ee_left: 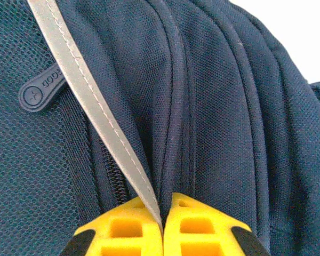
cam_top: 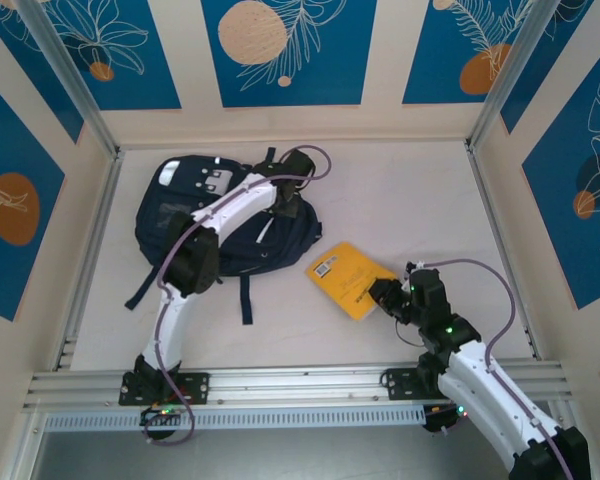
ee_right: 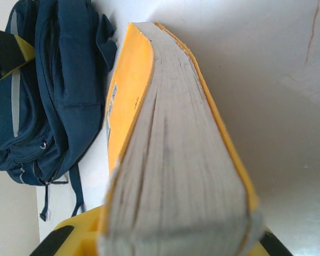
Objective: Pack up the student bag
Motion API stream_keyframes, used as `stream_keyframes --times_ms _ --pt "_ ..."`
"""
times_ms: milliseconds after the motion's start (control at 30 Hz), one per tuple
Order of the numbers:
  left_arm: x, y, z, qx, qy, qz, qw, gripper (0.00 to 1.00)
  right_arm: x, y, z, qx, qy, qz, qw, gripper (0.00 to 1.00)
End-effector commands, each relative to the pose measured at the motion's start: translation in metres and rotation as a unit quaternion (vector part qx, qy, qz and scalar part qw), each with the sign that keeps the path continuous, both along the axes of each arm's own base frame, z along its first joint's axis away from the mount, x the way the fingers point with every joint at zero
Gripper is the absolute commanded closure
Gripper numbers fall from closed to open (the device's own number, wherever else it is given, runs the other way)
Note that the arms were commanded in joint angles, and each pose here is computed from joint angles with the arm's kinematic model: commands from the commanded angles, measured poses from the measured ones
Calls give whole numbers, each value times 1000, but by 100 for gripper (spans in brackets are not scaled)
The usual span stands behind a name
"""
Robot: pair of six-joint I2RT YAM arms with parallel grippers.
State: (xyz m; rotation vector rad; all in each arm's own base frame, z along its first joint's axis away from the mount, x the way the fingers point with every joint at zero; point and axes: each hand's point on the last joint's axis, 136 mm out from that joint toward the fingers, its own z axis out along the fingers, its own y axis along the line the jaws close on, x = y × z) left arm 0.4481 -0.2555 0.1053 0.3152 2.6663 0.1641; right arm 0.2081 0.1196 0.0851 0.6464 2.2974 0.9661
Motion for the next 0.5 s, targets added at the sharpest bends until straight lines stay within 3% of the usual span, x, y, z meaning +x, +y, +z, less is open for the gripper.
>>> stream_keyframes --times_ms 0,133,267,467 --pt "-20 0 70 -56 -21 -46 997 100 -7 -9 9 -45 6 10 999 100" --pt "-46 -8 129 -118 -41 -107 986 100 -7 -9 42 -54 -25 27 998 100" --pt "-83 -16 189 -212 -51 -180 959 100 -14 -15 95 -42 -75 16 996 100" --pt "-109 1 260 -320 -101 -188 923 100 -29 -5 182 13 -172 48 984 100"
